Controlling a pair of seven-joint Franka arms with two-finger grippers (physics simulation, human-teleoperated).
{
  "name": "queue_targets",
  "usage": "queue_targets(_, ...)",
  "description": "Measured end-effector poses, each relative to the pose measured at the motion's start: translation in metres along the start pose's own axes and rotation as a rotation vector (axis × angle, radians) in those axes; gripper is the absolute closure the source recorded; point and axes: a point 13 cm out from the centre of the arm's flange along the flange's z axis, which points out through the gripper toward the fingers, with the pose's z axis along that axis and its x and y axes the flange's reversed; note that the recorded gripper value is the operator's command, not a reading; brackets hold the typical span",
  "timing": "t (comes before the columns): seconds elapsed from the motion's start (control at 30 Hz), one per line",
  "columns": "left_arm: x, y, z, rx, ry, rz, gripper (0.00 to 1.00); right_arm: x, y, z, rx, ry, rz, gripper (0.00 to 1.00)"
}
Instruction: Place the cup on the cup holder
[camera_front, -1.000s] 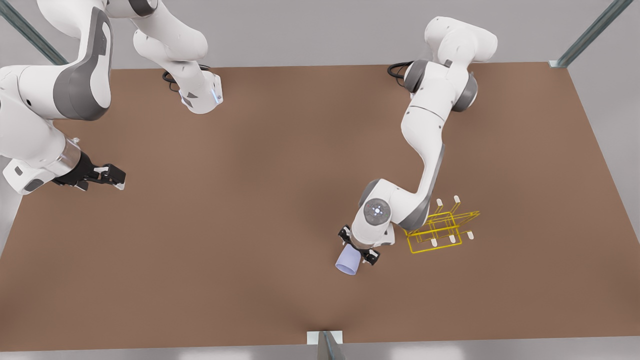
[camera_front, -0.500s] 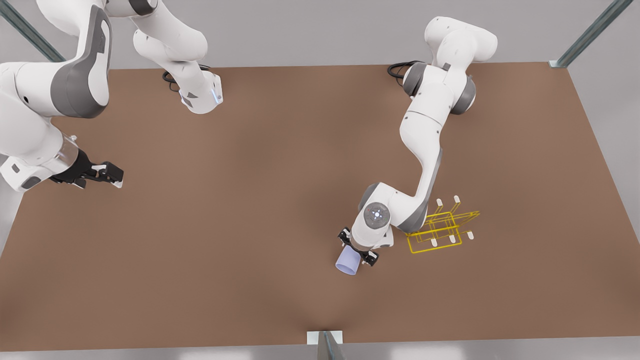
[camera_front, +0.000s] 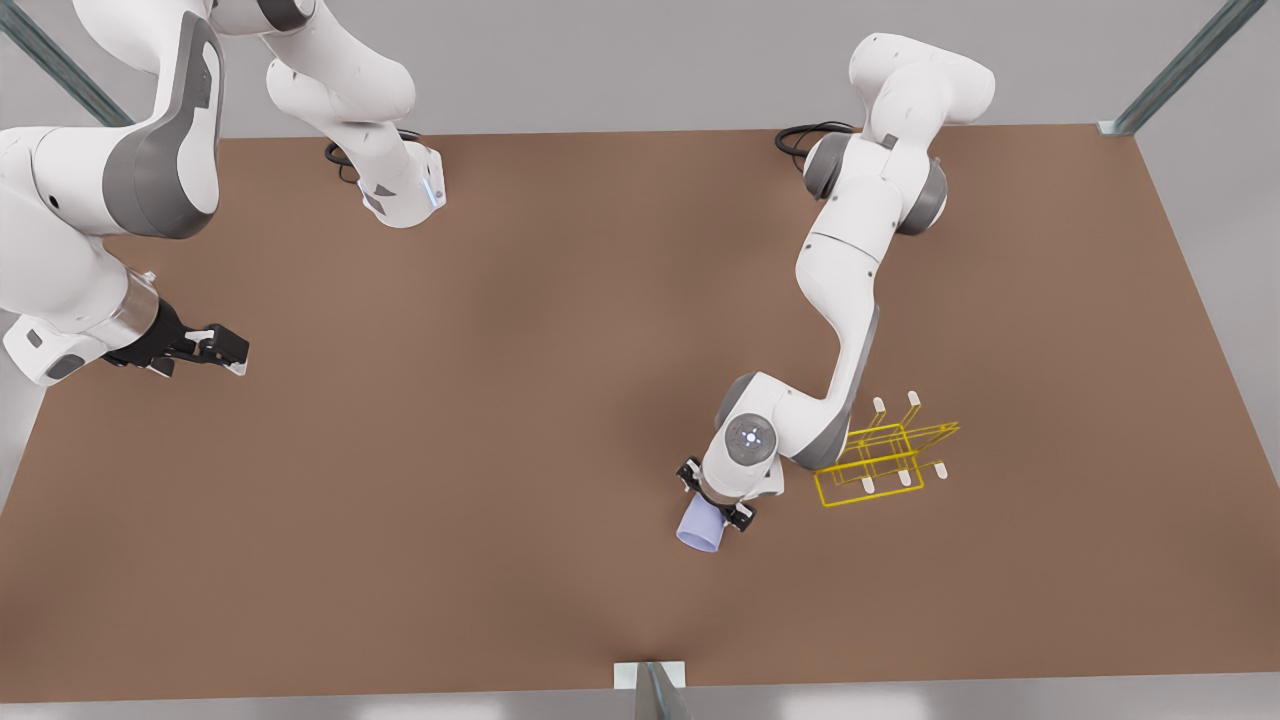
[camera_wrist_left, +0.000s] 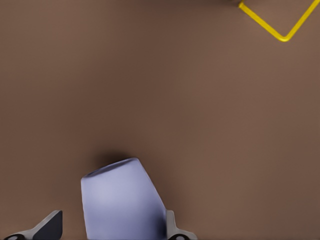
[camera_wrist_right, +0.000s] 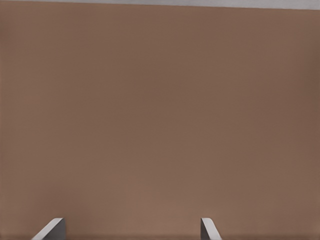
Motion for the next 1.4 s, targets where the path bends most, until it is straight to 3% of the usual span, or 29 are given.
queue_targets(0.47, -0.012, -0.005, 0.027, -0.004, -0.024, -0.009, 0.0, 0.0, 0.0, 0.002, 0.0, 0.005, 0.0, 0.0)
queue_targets(0.57, -0.011, -0.005, 0.026, -0.003, -0.02, -0.008, 0.18, 0.0, 0.0, 0.002, 0.0, 0.005, 0.001, 0.0)
queue_targets(0.77, -0.003, -0.007, 0.012, 0.005, 0.0, -0.006, 0.18, 0.0, -0.003, 0.003, 0.0, 0.005, 0.005, 0.0)
queue_targets(1.0, -0.005, -0.017, 0.007, 0.012, 0.0, -0.014, 0.08, -0.001, -0.002, 0.003, 0.001, 0.003, 0.003, 0.0)
queue_targets(1.4, 0.013, -0.017, 0.01, 0.033, 0.079, -0.007, 0.04, -0.003, -0.001, 0.002, 0.003, -0.004, 0.001, 0.0)
